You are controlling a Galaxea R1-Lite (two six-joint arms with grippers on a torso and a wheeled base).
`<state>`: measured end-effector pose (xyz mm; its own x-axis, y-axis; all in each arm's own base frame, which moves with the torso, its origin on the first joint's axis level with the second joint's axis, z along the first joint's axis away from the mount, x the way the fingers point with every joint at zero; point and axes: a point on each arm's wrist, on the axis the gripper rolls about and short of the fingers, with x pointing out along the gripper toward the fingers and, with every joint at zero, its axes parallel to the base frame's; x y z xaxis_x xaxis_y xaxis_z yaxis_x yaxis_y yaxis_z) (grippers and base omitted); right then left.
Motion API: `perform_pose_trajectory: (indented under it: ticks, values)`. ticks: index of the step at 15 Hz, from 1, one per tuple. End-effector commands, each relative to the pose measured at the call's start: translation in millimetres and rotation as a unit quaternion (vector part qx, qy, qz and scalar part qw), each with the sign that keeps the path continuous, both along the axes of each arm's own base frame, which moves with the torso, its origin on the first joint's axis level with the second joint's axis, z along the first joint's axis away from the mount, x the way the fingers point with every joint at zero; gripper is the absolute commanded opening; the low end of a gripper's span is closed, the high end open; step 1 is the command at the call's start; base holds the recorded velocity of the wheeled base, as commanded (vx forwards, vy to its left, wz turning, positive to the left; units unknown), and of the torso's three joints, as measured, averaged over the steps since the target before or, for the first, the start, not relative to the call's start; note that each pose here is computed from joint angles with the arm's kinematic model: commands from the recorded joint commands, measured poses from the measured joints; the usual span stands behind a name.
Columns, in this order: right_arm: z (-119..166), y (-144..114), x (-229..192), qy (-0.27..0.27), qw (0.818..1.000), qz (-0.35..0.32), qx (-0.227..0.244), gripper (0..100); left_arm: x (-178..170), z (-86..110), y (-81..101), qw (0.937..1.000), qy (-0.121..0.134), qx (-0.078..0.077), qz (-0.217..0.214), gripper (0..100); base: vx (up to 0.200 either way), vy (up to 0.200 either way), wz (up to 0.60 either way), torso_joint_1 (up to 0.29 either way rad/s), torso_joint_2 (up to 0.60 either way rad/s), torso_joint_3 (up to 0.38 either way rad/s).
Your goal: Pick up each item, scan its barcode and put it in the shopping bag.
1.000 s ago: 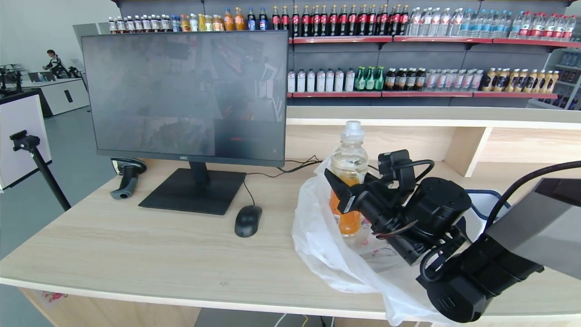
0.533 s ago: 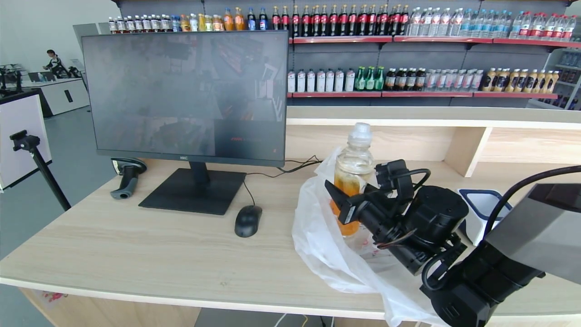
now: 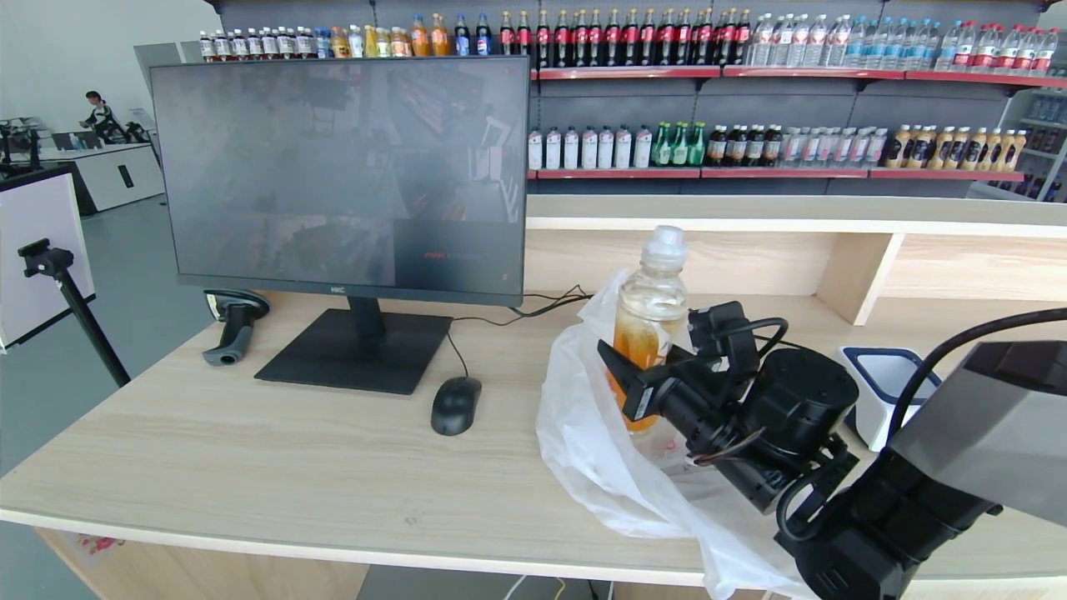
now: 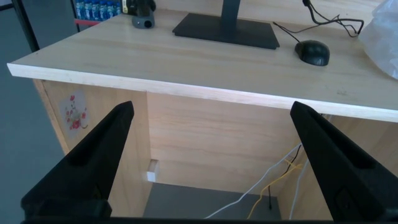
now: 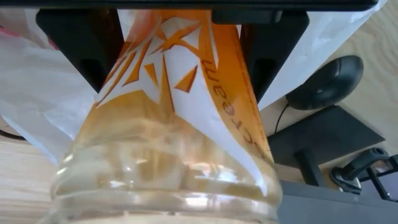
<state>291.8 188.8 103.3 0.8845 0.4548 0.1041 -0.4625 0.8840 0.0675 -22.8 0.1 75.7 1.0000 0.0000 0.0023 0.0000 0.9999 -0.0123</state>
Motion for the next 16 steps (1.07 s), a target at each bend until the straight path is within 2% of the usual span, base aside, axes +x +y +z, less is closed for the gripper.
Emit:
perform_pose_trajectory:
  ticks: [1,3,4,10,16]
  values:
    - [-3,0,0,0.004,1.0,0.0,-0.003,0,0,0.1,0.0,1.0,0.0,-0.001,0.0,100,0.0,0.0,0.0,0.0,0.0,0.0]
    - [-7,-1,-1,0.012,1.0,0.0,-0.006,0,0,-0.1,0.0,1.0,0.0,0.0,0.0,100,0.0,0.0,0.0,0.0,0.0,0.0]
    - [-8,-1,-1,0.014,1.0,0.0,-0.007,100,0,-0.1,0.0,1.0,0.0,0.0,0.0,100,0.0,0.0,0.0,0.0,0.0,0.0]
    - [-10,0,-1,0.017,1.0,0.0,-0.008,100,0,-0.1,0.0,1.0,0.0,-0.001,0.0,100,0.0,0.0,0.0,0.0,0.0,0.0]
    - [0,-9,-13,0.013,1.0,0.0,-0.006,100,0,-0.1,0.0,1.0,0.0,0.0,0.0,100,0.0,0.0,0.0,0.0,0.0,0.0]
